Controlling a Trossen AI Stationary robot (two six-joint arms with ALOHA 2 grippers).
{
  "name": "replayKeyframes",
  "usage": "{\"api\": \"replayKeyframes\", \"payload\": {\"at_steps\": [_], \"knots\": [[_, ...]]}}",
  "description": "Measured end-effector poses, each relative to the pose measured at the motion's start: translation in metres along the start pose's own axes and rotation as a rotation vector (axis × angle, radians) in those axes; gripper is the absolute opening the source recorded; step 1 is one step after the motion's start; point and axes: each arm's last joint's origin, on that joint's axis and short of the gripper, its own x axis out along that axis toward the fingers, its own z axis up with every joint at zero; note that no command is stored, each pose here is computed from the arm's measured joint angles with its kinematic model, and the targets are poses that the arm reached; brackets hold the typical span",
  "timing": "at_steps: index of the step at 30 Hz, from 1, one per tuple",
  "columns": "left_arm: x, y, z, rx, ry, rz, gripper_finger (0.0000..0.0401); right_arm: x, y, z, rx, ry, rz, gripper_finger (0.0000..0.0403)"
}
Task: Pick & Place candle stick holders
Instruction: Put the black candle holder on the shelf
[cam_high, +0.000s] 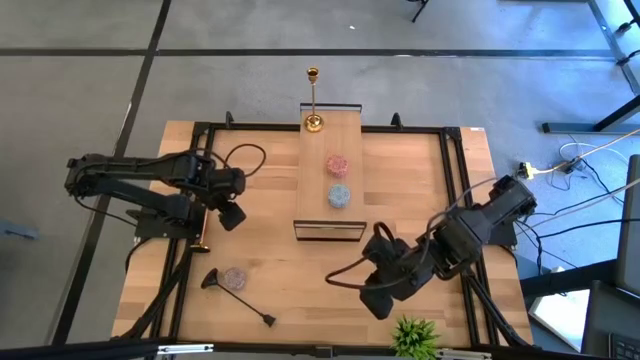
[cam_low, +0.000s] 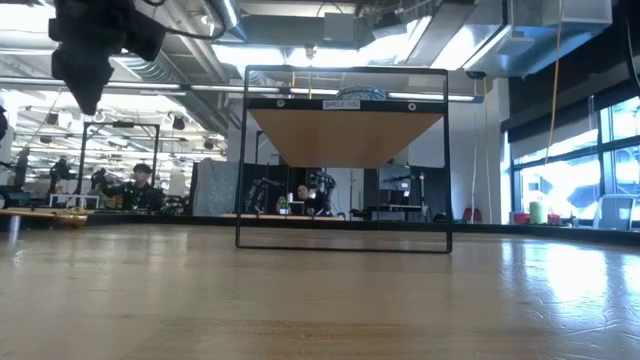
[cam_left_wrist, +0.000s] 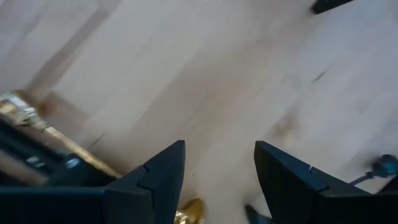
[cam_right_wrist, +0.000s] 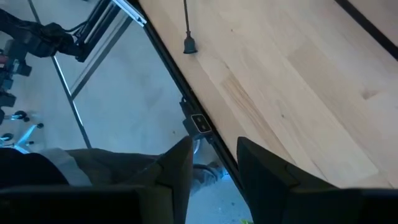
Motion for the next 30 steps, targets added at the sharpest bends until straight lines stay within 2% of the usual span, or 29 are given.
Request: {"api": "replayKeyframes", "payload": {"at_steps": [5, 12, 19, 30], "knots": [[0.001, -0.008, 0.003, 0.009, -0.001, -0.098, 0.0191, 0.002, 0.001, -0.005, -0.02, 0.011, -0.009, 0.0128], [0.004, -0.03, -0.005, 0.141, 0.053, -0.228, 0.0189, 0.011, 0.004, -0.007, -0.044, 0.017, -0.018, 0.0128], [0.011, -0.05, -0.015, 0.24, 0.083, -0.25, 0.0191, 0.016, 0.005, -0.007, -0.047, 0.016, -0.016, 0.0128], [0.031, -0.068, -0.019, 0.324, 0.121, -0.175, 0.0191, 0.016, 0.009, -0.005, -0.067, -0.02, 0.017, 0.0128]]}}
